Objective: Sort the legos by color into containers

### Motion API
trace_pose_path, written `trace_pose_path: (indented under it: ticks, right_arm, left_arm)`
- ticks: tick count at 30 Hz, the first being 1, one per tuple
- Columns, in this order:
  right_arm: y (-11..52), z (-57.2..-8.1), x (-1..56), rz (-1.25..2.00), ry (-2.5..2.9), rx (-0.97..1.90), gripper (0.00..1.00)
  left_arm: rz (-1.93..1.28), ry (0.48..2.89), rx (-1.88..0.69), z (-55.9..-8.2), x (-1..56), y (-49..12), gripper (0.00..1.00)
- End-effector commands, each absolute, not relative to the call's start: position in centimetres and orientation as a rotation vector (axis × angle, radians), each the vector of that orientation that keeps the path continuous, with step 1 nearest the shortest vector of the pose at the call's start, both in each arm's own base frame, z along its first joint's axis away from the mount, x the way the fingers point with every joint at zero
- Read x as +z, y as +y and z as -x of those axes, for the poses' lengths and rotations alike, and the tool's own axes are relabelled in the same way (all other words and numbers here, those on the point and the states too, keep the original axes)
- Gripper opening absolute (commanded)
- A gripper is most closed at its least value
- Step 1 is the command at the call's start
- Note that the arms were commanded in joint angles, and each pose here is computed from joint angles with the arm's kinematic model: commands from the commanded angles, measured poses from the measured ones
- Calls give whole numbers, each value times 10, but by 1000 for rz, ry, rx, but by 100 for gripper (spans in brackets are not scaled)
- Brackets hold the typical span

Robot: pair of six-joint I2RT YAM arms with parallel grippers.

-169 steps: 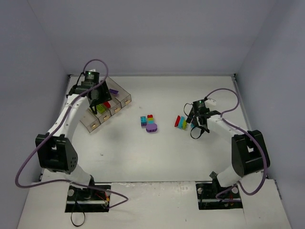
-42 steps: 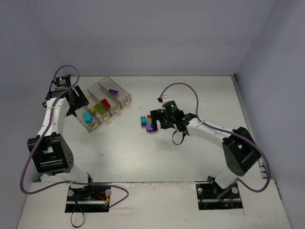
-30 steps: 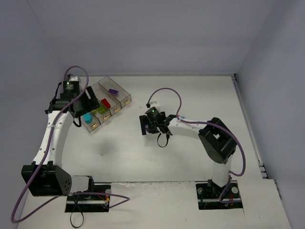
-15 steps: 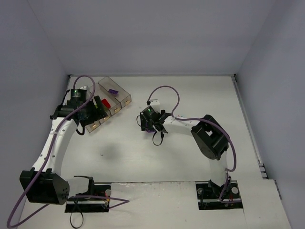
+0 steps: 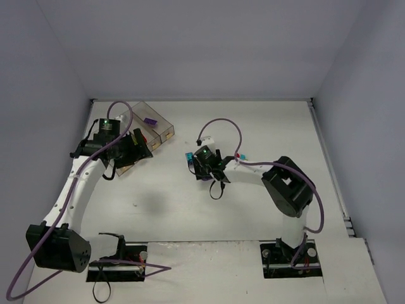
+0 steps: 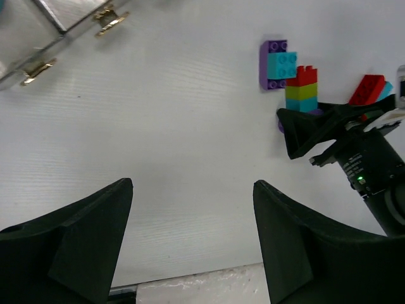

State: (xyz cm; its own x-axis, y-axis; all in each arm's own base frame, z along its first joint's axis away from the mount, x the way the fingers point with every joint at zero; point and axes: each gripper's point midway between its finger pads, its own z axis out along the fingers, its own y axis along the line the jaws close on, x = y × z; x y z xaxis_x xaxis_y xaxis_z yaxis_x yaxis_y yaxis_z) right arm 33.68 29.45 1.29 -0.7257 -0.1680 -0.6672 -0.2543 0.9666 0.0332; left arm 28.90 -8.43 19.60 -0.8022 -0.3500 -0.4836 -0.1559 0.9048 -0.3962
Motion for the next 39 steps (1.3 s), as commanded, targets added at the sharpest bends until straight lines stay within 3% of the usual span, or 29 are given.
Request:
trace_pose_path:
  ticks: [1,12,25,33,39]
  right_arm:
    - [296,-324,49,471,2281,229,0]
    - [306,-270,159,865,1821,562,0]
    - [302,-247,209,916,1685,641,0]
    - [296,-248,217,894,1665,629,0]
    - [297,-248,222,889,1649,638,0]
  left_arm:
    - [271,2401,-654,-297,231,-117,70]
    - [23,2349,-1062,-289,260,-219,70]
    - [-81,2310,-1224,-288,274,-278,69]
    - [-119,2329,-1261,-280,270,-288,52]
    - [-136,2334,-1271,-276,268,-292,45]
